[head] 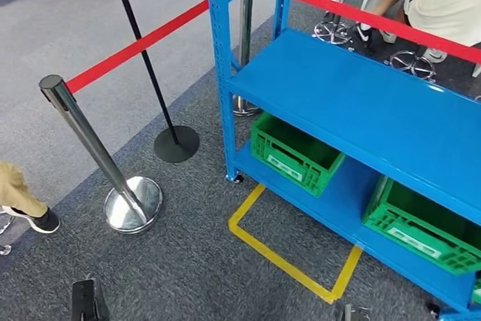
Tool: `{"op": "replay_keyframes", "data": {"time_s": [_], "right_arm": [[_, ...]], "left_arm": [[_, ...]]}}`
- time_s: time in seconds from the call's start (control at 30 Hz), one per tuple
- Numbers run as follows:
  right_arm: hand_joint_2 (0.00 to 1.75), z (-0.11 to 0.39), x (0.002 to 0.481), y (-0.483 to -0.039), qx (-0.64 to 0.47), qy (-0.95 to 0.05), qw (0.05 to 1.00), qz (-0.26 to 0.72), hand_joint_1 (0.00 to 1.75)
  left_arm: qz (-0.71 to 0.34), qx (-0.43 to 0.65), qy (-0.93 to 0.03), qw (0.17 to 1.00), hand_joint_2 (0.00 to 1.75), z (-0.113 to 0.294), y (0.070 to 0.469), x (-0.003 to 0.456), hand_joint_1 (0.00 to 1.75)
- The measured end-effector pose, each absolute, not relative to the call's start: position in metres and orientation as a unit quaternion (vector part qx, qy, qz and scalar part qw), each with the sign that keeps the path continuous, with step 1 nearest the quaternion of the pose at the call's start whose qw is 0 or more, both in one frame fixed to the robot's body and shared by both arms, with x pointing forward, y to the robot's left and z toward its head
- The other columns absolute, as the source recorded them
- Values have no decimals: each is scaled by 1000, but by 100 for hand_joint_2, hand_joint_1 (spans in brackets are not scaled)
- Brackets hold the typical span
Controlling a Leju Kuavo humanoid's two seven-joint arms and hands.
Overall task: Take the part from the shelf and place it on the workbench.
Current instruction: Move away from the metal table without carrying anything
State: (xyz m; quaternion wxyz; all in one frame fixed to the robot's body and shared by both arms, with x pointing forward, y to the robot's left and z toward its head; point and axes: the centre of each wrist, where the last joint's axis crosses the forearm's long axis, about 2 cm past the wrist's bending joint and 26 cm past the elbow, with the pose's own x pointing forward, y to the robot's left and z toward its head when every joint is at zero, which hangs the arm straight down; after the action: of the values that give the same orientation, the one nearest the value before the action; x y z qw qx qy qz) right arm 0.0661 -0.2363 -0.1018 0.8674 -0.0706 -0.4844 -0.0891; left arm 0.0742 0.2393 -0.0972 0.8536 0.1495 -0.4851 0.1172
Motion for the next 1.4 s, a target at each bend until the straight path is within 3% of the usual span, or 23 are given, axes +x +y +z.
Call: {"op": "replay_keyframes", "data": {"time_s": [1.4], "right_arm": [[0, -100, 78, -241, -65, -494, 861, -104, 0]], "left_arm": [[117, 155, -489, 851, 0, -95, 236, 82, 0]]}}
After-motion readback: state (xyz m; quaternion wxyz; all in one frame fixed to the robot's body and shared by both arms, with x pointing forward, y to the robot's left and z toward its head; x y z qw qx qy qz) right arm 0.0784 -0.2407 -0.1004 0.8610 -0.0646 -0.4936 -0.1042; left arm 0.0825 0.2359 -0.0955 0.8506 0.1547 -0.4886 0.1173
